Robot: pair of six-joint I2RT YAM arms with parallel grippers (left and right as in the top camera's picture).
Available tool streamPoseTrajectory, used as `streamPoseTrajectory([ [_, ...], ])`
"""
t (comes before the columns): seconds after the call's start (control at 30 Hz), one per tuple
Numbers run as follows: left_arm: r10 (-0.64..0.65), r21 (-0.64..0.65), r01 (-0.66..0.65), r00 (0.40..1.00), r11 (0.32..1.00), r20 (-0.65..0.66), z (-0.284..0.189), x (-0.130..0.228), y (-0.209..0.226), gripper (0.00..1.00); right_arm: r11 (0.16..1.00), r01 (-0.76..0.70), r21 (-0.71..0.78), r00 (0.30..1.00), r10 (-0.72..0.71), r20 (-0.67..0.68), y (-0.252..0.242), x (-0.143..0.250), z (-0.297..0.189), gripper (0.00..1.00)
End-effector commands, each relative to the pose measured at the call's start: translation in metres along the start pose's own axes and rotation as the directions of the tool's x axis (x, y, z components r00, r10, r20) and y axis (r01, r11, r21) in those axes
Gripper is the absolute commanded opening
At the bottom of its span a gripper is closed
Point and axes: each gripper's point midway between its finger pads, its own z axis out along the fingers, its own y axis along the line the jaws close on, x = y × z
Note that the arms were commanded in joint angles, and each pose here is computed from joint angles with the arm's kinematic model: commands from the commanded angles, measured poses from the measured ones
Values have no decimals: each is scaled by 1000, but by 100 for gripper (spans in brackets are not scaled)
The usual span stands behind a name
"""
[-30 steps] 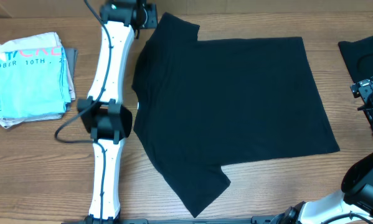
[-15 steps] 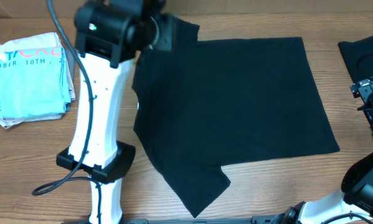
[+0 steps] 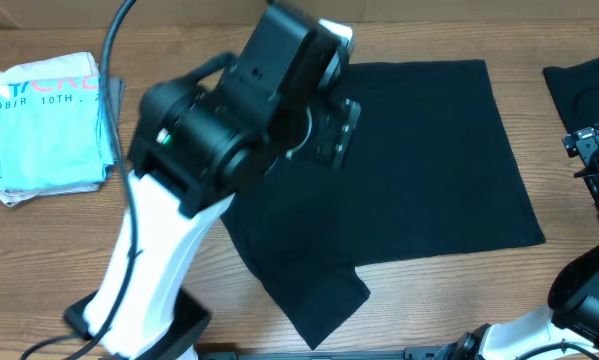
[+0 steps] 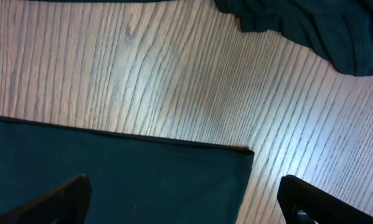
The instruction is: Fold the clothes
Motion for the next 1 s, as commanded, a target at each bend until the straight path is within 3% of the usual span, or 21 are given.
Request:
streamPoseTrajectory([
  [0.0, -64, -25, 62, 995, 998, -79, 8, 21, 5, 73, 1000, 3, -17, 1000, -3, 20, 4, -4, -7, 100],
  [0.23, -135, -140, 93, 934, 986, -330, 65, 80, 22, 72, 998, 0, -65, 1000, -2, -30, 12, 5, -7, 100],
  [0.33, -140, -158, 86, 918, 984, -372, 87, 93, 25, 73, 994, -3, -106, 987, -14, -163, 15, 32, -10, 100],
  [0.5, -151, -191, 74, 890, 979, -430, 111, 114, 34, 73, 993, 80, -83, 981, -93, -167, 8, 36, -10, 100],
  [0.67, -205, -253, 99, 875, 962, -439, 131, 127, 49, 74, 987, 156, -40, 965, -161, -207, -7, 48, 3, 77],
  [0.73, -247, -298, 121, 869, 947, -429, 138, 131, 59, 74, 988, 152, -28, 963, -154, -223, -11, 54, 14, 62],
  [0.87, -275, -320, 140, 860, 937, -430, 146, 136, 71, 74, 992, 129, -5, 960, -127, -248, -23, 64, 42, 51],
  [0.97, -294, -340, 152, 859, 928, -420, 146, 135, 81, 74, 995, 102, 10, 963, -96, -252, -36, 68, 64, 49],
])
